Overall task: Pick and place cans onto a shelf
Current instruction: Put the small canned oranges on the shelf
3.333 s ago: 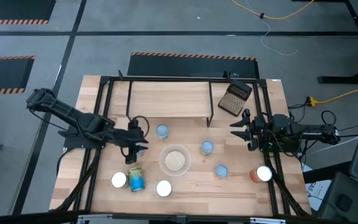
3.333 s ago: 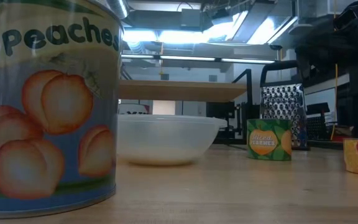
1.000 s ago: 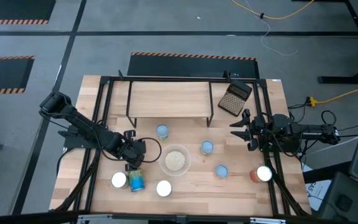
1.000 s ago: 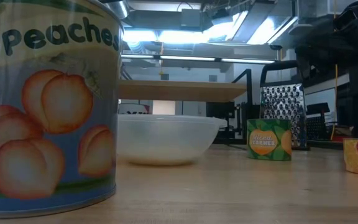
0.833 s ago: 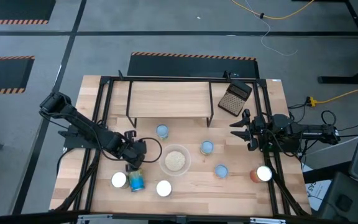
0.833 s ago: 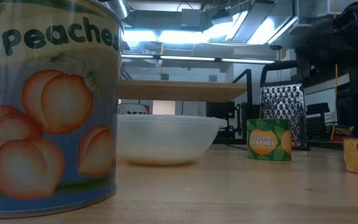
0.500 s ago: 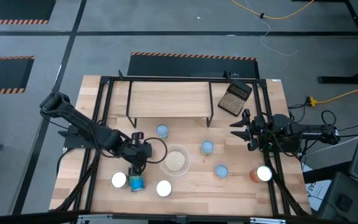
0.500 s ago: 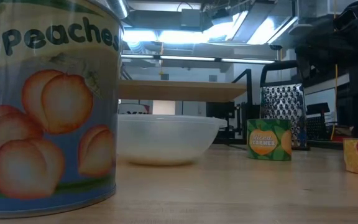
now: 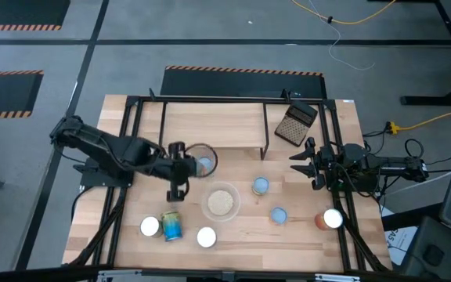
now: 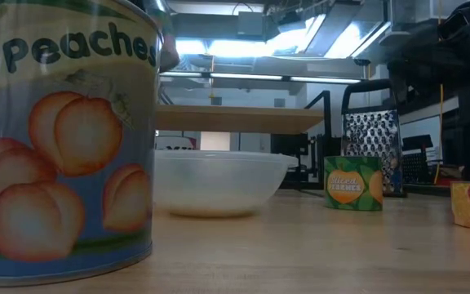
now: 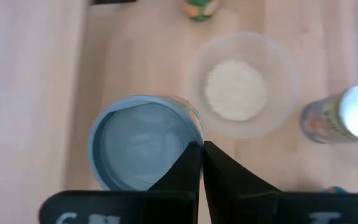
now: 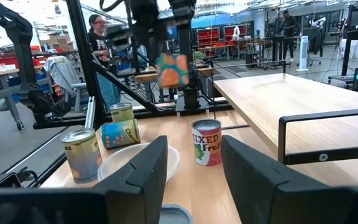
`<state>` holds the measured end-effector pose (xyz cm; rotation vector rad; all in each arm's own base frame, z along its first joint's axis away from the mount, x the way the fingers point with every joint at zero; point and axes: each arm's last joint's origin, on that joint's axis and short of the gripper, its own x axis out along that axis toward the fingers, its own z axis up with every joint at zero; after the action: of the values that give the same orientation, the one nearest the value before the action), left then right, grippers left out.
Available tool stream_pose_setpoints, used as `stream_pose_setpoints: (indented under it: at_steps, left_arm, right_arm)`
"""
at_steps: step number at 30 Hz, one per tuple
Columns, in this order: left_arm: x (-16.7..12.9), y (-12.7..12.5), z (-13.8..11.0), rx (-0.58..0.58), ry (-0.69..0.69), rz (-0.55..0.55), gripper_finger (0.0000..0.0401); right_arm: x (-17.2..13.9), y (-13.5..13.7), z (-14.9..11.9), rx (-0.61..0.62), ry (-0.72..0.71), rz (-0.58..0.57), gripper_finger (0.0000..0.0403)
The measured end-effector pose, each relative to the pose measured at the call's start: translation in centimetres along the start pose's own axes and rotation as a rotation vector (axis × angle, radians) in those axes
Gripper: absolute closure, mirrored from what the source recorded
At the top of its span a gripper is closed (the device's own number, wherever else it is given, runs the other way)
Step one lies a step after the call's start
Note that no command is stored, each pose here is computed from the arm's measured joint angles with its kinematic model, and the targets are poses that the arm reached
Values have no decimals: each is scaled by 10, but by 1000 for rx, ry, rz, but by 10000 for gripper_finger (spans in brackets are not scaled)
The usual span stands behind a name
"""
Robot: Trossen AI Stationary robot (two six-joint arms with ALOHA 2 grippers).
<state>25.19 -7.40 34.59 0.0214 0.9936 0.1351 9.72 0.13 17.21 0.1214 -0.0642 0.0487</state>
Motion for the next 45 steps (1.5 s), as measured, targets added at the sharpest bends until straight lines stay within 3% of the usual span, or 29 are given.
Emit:
stream_pose_setpoints:
  at_steps: [11, 21, 32, 45]
  left_arm:
    - [-3, 55, -2, -86, 182, 164, 399]
    - [2, 94, -1, -107, 227, 174, 400]
    - [4, 118, -3, -199, 243, 179, 399]
    - [20, 130, -14, -255, 294, 157, 396]
  right_arm:
    - [0, 0, 0, 0, 1, 0, 247]
    - [0, 0, 0, 0, 2, -1, 247]
    - [0, 0, 0, 0, 3, -1, 247]
    - [0, 0, 0, 0, 4, -1, 247]
